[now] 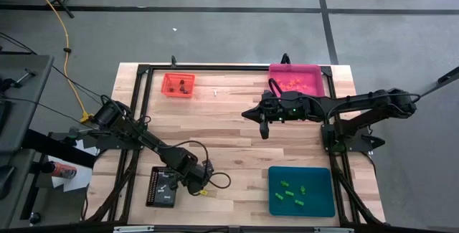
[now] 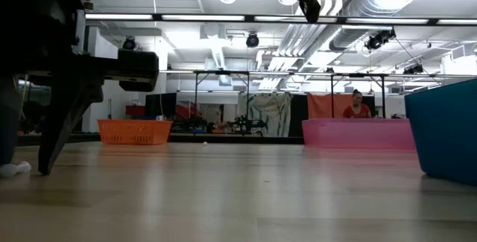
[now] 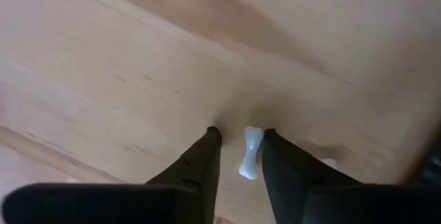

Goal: Sort Halloween decoration
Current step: Put the bottom right white bone toy into the black bin

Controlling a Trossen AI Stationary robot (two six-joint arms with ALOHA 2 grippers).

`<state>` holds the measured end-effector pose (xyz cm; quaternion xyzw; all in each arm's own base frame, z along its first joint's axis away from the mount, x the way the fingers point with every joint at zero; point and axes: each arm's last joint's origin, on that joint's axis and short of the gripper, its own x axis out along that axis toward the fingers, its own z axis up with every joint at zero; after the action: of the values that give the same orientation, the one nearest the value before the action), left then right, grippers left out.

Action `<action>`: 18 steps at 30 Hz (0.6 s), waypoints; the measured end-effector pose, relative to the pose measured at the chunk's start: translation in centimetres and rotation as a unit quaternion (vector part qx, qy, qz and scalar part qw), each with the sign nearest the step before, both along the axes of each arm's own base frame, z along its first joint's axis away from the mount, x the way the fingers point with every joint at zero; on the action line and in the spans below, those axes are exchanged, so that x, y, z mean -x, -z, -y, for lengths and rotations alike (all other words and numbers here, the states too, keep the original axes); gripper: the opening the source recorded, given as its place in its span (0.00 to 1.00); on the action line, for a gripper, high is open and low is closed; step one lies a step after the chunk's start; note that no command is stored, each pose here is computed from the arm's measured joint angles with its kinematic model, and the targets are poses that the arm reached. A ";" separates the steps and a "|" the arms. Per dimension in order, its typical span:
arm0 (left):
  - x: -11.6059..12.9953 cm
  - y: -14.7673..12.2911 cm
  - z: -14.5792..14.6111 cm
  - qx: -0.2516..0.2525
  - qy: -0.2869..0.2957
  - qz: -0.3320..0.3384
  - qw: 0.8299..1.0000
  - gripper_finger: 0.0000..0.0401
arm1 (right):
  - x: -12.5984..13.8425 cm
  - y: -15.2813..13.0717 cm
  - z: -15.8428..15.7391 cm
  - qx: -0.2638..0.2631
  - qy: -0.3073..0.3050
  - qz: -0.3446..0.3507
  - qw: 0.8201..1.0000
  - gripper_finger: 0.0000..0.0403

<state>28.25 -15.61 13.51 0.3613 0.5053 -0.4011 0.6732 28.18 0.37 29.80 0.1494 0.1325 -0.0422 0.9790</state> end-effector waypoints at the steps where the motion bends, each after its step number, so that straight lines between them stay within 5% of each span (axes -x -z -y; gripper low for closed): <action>1: -0.1 0.0 -0.1 0.001 -0.003 -0.001 1.000 0.21 | 0.0 0.0 0.0 0.000 0.000 0.000 1.000 0.00; 9: -0.2 0.0 -0.4 0.003 -0.009 -0.001 1.000 0.02 | 0.0 0.0 0.0 0.000 0.000 0.000 1.000 0.00; 18: -0.2 0.0 -0.5 0.009 -0.043 -0.008 0.999 0.01 | 0.0 0.0 0.0 0.000 0.000 0.000 1.000 0.00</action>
<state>28.49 -15.14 13.47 0.3304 0.5224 -0.3793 0.6885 28.18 0.38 29.80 0.1492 0.1323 -0.0420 0.9790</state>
